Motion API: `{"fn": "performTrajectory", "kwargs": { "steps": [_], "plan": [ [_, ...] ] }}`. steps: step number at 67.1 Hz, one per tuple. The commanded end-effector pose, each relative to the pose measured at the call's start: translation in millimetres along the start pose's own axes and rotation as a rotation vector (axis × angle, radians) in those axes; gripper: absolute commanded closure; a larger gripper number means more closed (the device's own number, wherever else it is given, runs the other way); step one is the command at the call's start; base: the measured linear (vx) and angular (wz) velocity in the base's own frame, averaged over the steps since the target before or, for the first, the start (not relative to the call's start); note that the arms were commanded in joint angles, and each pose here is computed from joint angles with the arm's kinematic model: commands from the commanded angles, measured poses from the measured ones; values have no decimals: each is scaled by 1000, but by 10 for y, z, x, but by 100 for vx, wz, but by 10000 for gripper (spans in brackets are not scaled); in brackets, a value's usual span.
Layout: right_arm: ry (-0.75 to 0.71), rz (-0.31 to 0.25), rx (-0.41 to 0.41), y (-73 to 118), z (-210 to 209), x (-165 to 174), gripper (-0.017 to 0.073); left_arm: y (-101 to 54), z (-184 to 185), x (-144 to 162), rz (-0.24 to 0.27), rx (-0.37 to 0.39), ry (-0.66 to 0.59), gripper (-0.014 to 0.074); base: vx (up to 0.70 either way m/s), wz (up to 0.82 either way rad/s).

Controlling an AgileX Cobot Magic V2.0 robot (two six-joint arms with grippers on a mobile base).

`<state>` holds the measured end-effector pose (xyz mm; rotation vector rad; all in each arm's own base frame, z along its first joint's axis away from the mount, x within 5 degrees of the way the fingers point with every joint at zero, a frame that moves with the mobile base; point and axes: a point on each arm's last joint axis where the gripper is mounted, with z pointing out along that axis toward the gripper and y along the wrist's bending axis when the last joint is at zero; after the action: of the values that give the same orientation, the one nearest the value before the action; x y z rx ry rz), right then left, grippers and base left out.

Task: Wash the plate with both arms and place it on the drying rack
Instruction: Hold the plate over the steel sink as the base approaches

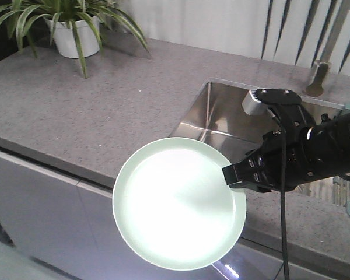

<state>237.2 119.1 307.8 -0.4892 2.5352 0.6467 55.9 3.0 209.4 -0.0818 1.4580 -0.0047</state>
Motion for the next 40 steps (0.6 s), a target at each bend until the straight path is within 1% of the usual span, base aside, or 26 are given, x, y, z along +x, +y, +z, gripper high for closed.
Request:
{"fn": "performTrajectory", "kwargs": {
  "steps": [1,20,40],
  "plan": [
    [-94,-8,-16,70,-147,-97,561,-8,-22,-170,-12,5,-114,600,11,-43],
    [-94,-8,-16,70,-147,-97,561,-8,-22,-170,-12,5,-114,600,10,-37],
    [-94,-8,-16,70,-147,-97,561,-8,-22,-170,-12,5,-114,600,10,-19]
  ]
}}
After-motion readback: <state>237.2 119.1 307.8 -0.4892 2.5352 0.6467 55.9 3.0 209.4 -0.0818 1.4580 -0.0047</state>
